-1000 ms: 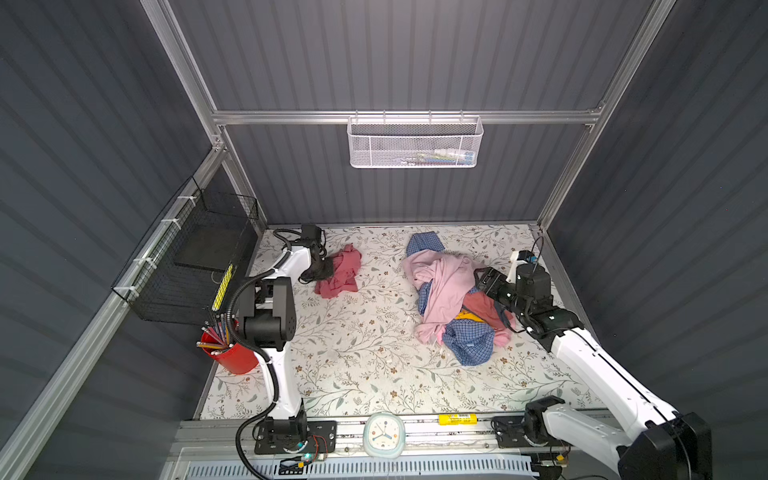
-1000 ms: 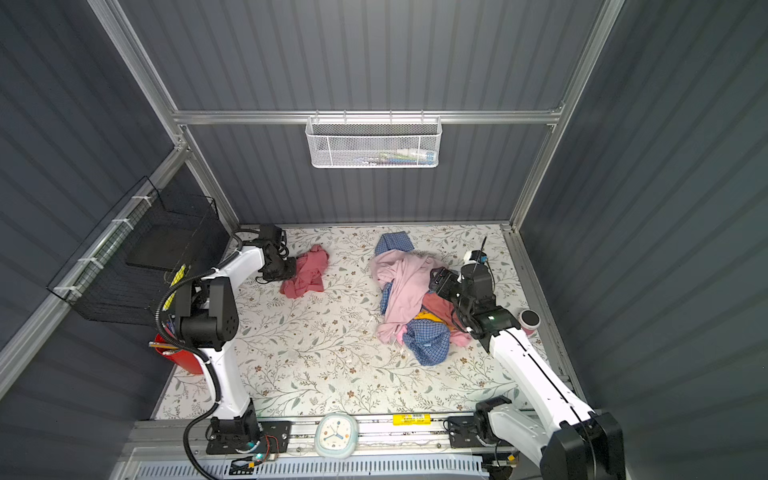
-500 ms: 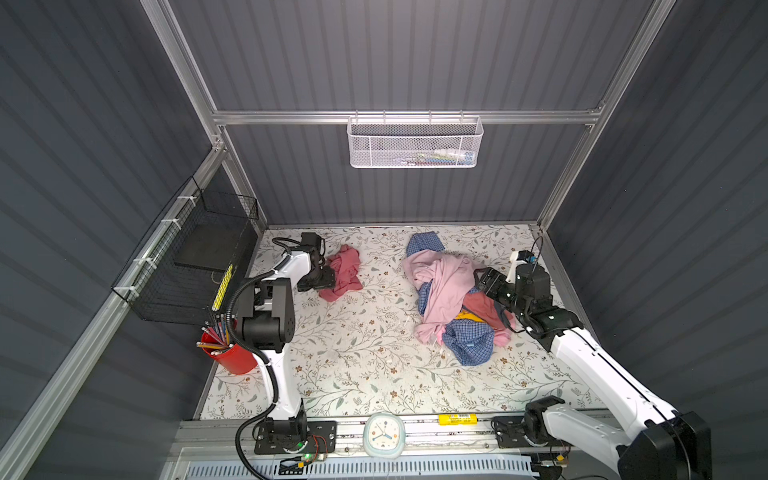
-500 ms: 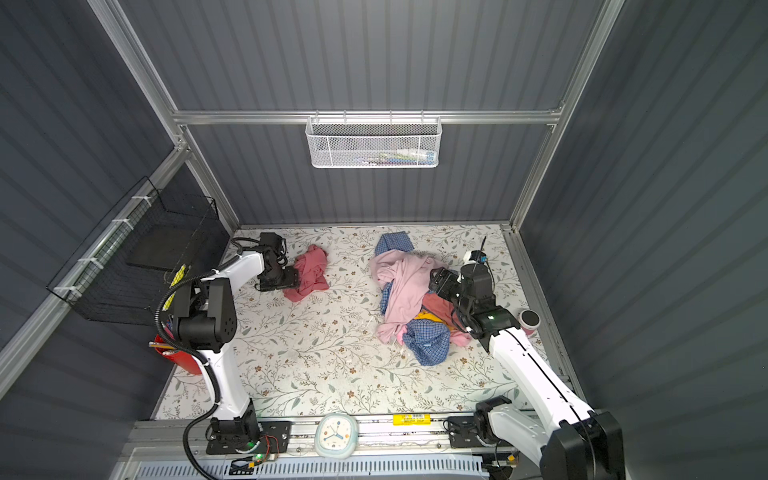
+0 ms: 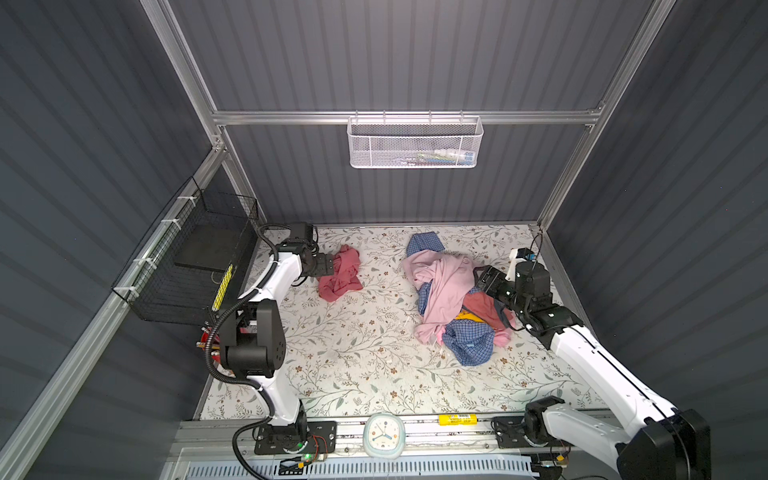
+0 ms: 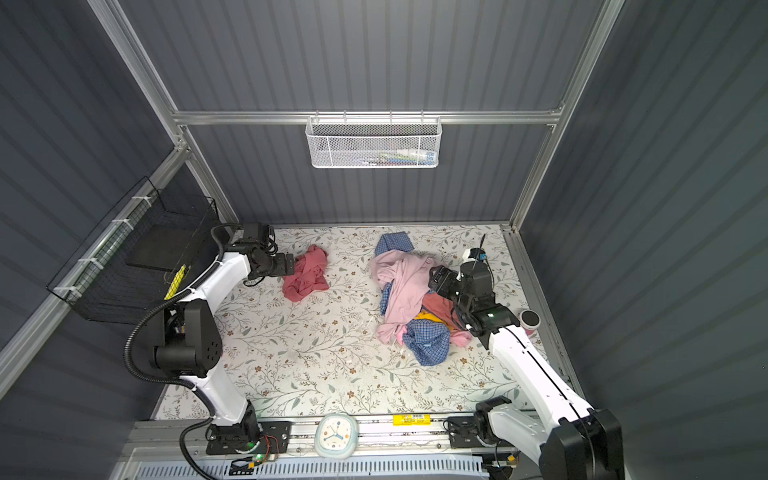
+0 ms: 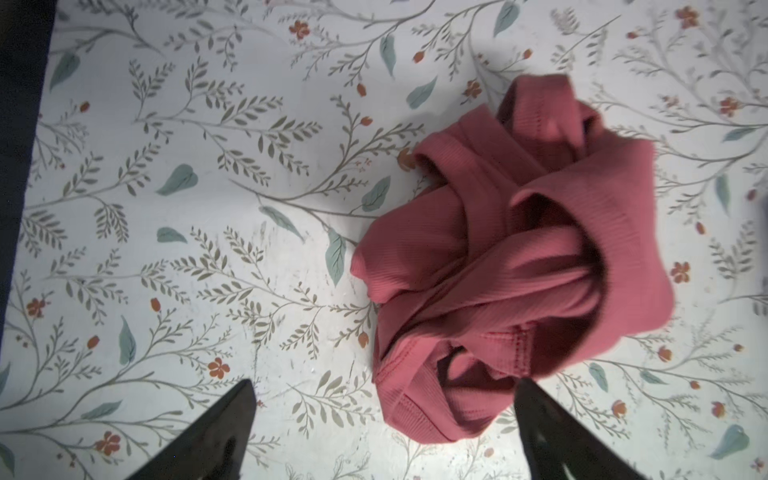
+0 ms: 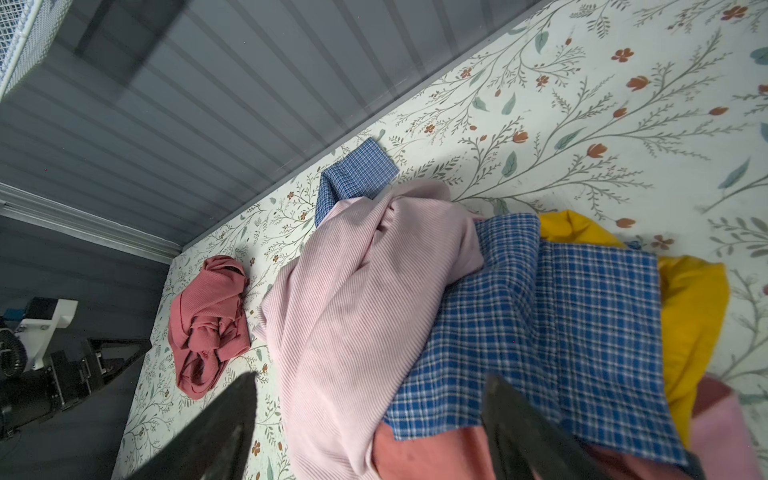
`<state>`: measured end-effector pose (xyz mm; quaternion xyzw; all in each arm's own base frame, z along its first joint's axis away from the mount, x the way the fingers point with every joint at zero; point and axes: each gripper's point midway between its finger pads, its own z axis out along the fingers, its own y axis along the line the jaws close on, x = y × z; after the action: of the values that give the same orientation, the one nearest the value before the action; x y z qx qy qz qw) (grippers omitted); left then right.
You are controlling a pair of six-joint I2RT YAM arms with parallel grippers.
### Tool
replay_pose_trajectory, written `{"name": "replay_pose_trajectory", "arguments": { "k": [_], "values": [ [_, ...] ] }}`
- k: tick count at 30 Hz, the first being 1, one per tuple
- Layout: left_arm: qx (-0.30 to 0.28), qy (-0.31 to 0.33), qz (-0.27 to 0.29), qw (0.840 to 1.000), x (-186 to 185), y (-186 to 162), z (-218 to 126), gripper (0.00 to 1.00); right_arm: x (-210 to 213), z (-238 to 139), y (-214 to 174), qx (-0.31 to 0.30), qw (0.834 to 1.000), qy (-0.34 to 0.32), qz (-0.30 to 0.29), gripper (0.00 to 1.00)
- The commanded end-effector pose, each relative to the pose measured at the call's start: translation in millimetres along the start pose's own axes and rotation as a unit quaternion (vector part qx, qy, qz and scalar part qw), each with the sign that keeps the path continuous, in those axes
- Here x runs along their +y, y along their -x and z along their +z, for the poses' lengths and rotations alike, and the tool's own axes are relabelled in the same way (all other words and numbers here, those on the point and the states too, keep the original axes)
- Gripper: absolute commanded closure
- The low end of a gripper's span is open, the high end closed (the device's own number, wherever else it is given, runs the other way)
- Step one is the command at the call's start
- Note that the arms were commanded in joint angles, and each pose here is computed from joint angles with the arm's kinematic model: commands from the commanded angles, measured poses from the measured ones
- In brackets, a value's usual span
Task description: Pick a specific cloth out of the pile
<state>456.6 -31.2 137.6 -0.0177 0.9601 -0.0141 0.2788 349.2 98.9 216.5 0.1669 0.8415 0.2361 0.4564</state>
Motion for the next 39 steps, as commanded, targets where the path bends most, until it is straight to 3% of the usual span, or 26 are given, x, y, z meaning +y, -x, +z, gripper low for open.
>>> {"name": "replay_pose_trajectory", "arguments": {
  "k": [1, 8, 18, 21, 25, 28, 33, 39],
  "values": [
    [-0.008, -0.049, 0.051, 0.997, -30.1, 1.7, -1.5, 0.0, 7.7, 0.7, 5.8, -0.003, 1.0, 0.008, -0.009, 0.16],
    [0.025, -0.06, 0.128, 0.99, -73.0, -9.4, 25.4, 0.0, 9.9, 0.0, 4.1, 0.001, 1.0, 0.01, -0.017, 0.16],
    [0.098, -0.021, 0.122, 0.988, -70.3, -29.2, 88.7, 0.04, 8.1, -4.9, 4.4, -0.001, 1.0, 0.003, -0.025, 0.16],
    [0.118, -0.007, 0.116, 0.986, -66.2, -39.2, 104.1, 0.11, 8.6, -5.4, 5.4, -0.002, 1.0, 0.003, -0.026, 0.16],
    [0.124, -0.01, 0.11, 0.986, -67.2, -43.2, 115.4, 0.34, 8.6, -5.8, 6.2, -0.002, 1.0, 0.001, -0.027, 0.16],
    [0.119, 0.0, 0.118, 0.986, -64.2, -40.4, 121.0, 0.42, 8.4, -6.6, 6.4, -0.002, 1.0, 0.0, -0.029, 0.16],
    [0.109, 0.023, 0.136, 0.985, -47.8, -29.8, 129.5, 0.66, 7.2, -8.7, 7.4, -0.005, 1.0, -0.004, -0.03, 0.16],
    [0.085, 0.054, 0.13, 0.986, -8.8, 0.2, 136.1, 0.67, 5.9, -10.3, 9.0, -0.008, 0.999, -0.008, -0.034, 0.15]
  ]
}}
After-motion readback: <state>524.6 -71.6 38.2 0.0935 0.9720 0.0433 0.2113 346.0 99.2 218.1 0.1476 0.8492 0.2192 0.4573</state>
